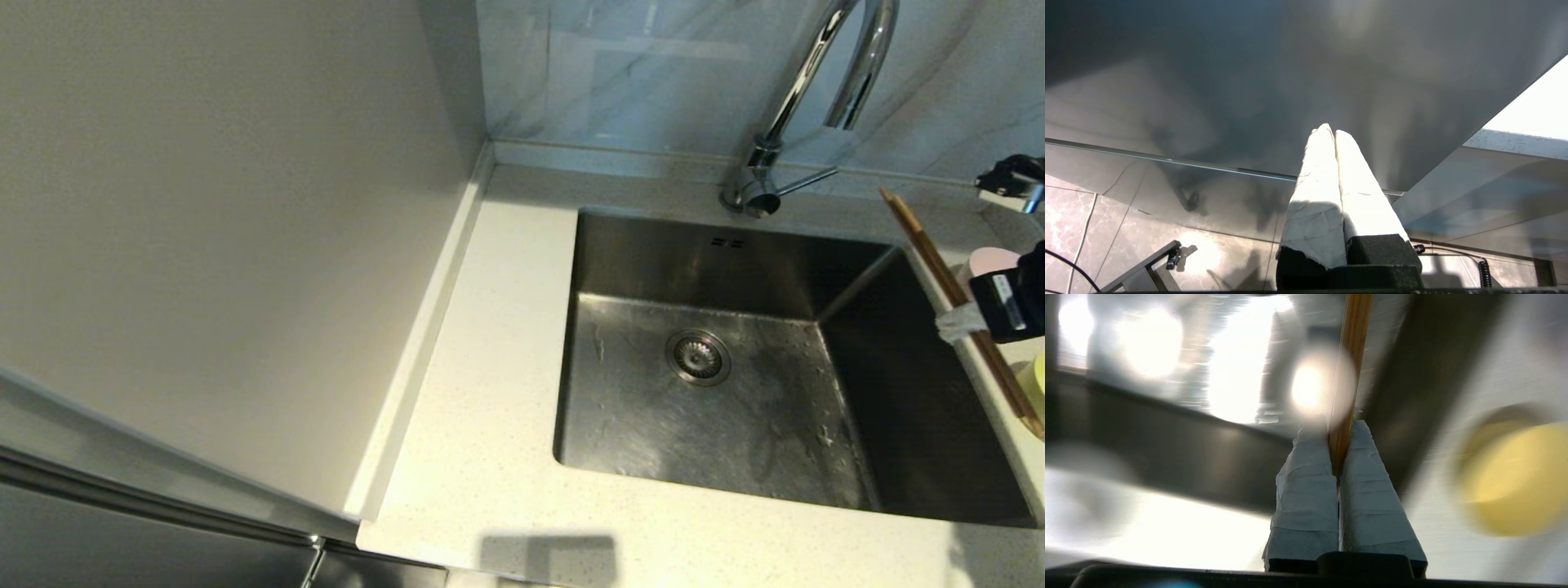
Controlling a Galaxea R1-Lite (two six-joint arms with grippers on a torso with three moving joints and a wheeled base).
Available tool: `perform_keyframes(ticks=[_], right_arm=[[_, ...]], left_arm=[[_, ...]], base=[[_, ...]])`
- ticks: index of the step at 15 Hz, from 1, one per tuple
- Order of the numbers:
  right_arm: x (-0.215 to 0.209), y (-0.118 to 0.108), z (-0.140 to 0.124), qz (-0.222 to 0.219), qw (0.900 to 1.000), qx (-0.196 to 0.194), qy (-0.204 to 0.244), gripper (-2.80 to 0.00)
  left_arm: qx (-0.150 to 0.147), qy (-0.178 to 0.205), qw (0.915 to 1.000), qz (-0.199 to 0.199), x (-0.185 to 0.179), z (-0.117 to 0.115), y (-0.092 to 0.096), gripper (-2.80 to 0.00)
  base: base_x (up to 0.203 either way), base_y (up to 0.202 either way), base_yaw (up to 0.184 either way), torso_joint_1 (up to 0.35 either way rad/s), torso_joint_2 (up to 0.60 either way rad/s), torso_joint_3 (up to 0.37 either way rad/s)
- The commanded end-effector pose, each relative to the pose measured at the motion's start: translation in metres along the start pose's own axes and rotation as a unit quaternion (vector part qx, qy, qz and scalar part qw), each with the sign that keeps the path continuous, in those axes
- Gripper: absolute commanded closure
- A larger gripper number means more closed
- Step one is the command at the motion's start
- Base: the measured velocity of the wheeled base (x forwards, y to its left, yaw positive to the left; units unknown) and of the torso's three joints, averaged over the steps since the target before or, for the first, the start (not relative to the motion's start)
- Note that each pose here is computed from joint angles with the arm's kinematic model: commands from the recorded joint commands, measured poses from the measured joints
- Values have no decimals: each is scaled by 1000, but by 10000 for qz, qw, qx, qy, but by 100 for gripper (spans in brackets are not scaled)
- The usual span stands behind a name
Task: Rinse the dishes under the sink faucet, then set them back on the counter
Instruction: Put the chopsticks into the sink
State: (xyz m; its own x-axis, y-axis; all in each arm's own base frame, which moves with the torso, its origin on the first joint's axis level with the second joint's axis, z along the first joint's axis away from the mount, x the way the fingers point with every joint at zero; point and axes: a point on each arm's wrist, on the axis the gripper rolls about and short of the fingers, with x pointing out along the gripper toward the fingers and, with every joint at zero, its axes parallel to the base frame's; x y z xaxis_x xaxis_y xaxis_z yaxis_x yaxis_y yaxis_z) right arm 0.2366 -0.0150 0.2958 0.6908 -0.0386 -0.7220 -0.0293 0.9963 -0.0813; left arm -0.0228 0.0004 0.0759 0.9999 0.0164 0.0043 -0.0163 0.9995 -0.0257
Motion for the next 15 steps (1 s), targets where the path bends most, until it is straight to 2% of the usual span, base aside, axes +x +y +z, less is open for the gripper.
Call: perform_keyframes(ticks=[1, 3, 5, 8, 12, 15], right_arm=[[23, 22, -5, 197, 9973, 551, 435, 0], [56, 12, -7, 18, 9951, 748, 650, 0], [89, 2, -8, -102, 9948, 848, 552, 0], [115, 2, -17, -69, 9981, 391, 469, 0], [99, 5, -18, -97, 9993, -225, 296, 0], [113, 10, -18, -211, 9975, -477, 475, 0]], left_arm=[[-2, -17, 10000, 2, 0, 0, 0, 0], [-2, -17, 10000, 2, 0, 0, 0, 0], [-2, -17, 10000, 2, 0, 0, 0, 0], [-2, -17, 10000, 2, 0, 0, 0, 0], [-2, -17, 10000, 2, 0, 0, 0, 0], [-2, -17, 10000, 2, 0, 0, 0, 0]], base=[[0, 0, 0, 0, 0, 0], [0, 0, 0, 0, 0, 0], [0, 0, 0, 0, 0, 0], [0, 0, 0, 0, 0, 0], [0, 0, 0, 0, 0, 0], [0, 0, 0, 0, 0, 0]])
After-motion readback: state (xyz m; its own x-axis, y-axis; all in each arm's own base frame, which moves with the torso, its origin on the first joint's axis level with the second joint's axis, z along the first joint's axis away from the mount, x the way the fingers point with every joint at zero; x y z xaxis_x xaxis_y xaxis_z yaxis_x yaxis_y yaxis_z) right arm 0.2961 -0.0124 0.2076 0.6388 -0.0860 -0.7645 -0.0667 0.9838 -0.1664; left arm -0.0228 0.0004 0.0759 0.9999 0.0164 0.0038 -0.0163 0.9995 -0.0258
